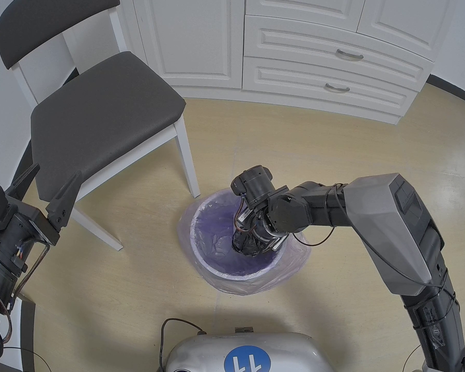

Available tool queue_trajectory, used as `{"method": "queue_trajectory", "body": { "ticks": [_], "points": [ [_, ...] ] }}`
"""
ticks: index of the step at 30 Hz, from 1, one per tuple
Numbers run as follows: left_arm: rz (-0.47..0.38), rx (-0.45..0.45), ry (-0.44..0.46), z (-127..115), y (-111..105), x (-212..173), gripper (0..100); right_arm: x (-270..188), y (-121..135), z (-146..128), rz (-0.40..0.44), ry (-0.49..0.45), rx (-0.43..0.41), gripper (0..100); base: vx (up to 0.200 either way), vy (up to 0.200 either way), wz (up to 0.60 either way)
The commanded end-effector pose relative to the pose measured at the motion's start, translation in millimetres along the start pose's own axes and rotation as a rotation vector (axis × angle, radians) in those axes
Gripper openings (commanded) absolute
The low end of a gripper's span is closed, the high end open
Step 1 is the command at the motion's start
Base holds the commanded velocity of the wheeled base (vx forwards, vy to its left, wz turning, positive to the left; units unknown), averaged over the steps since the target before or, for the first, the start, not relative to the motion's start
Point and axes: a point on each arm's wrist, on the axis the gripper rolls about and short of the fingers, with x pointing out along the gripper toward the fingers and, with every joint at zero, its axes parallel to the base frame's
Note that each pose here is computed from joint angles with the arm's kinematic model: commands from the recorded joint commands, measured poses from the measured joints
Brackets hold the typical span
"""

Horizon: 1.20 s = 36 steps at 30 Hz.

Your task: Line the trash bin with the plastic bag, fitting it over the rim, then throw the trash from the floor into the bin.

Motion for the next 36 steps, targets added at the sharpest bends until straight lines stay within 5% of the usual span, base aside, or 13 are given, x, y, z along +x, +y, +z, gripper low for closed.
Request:
{"method": "queue_trajectory", "body": {
  "ticks": [1,6,7,29,36],
  "points": [
    [0.001,0.000,0.000,0,0,0,100,0,1,-7,-0.001,0.009,-0.010,0,0.000,0.000,0.00],
    [0.001,0.000,-0.003,1,0,0,100,-1,1,-7,-0.001,0.009,-0.005,0,0.000,0.000,0.00],
    [0.001,0.000,-0.003,1,0,0,100,-3,2,-6,0.001,0.008,-0.002,100,0.000,0.000,0.00],
    [-0.002,0.000,0.005,-1,0,0,100,-59,15,18,0.006,-0.014,-0.007,100,0.000,0.000,0.00],
    [-0.046,-0.007,0.056,-12,-7,-1,100,-99,21,44,0.005,-0.142,-0.023,100,0.000,0.000,0.00]
  ]
}}
